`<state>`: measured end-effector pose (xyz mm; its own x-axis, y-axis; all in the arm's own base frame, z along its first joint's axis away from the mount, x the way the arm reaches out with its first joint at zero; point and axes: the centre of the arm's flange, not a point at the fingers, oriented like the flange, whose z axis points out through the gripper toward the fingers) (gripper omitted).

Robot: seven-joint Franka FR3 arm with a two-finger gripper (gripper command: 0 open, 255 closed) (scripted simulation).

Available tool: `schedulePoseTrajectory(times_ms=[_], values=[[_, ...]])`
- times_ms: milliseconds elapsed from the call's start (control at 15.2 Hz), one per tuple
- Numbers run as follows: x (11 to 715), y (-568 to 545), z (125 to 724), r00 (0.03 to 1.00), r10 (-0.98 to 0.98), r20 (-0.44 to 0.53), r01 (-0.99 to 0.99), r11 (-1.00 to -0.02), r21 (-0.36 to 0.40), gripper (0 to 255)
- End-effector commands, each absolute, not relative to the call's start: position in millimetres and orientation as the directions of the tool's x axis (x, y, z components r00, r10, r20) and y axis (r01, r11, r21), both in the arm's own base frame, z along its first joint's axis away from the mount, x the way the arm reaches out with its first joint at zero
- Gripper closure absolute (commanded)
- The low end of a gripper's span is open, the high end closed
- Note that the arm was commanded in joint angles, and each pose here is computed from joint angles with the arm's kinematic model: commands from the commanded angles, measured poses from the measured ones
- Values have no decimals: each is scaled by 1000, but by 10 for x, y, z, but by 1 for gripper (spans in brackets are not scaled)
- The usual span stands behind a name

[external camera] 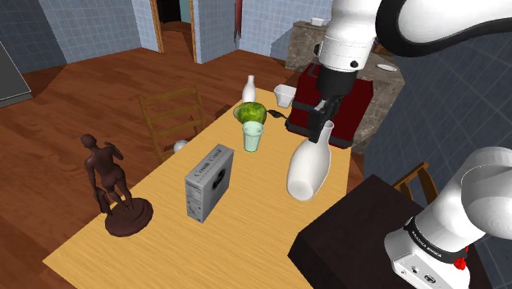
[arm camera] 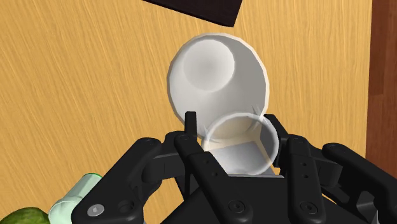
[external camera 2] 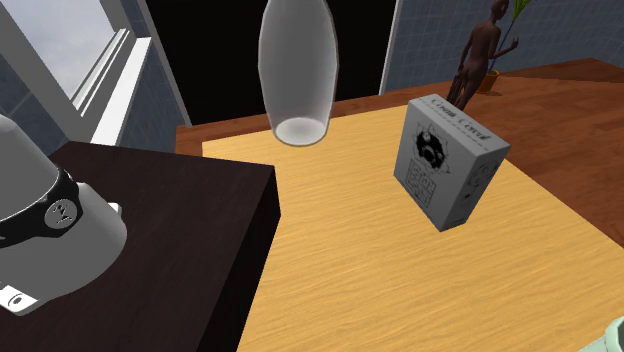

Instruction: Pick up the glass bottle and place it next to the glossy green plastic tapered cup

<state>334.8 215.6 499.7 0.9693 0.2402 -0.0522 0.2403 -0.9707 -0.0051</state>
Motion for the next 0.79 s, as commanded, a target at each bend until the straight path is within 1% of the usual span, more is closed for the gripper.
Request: schedulePoseTrajectory(times_ms=[0,330,726], values=[[3349,2166,5112,969,240,-52,240,-971,-5,255],[3349,2166,5345,969,240,-52,240,-971,-5,255],[3960,1662,5349,969,240,-52,240,-971,-5,255]])
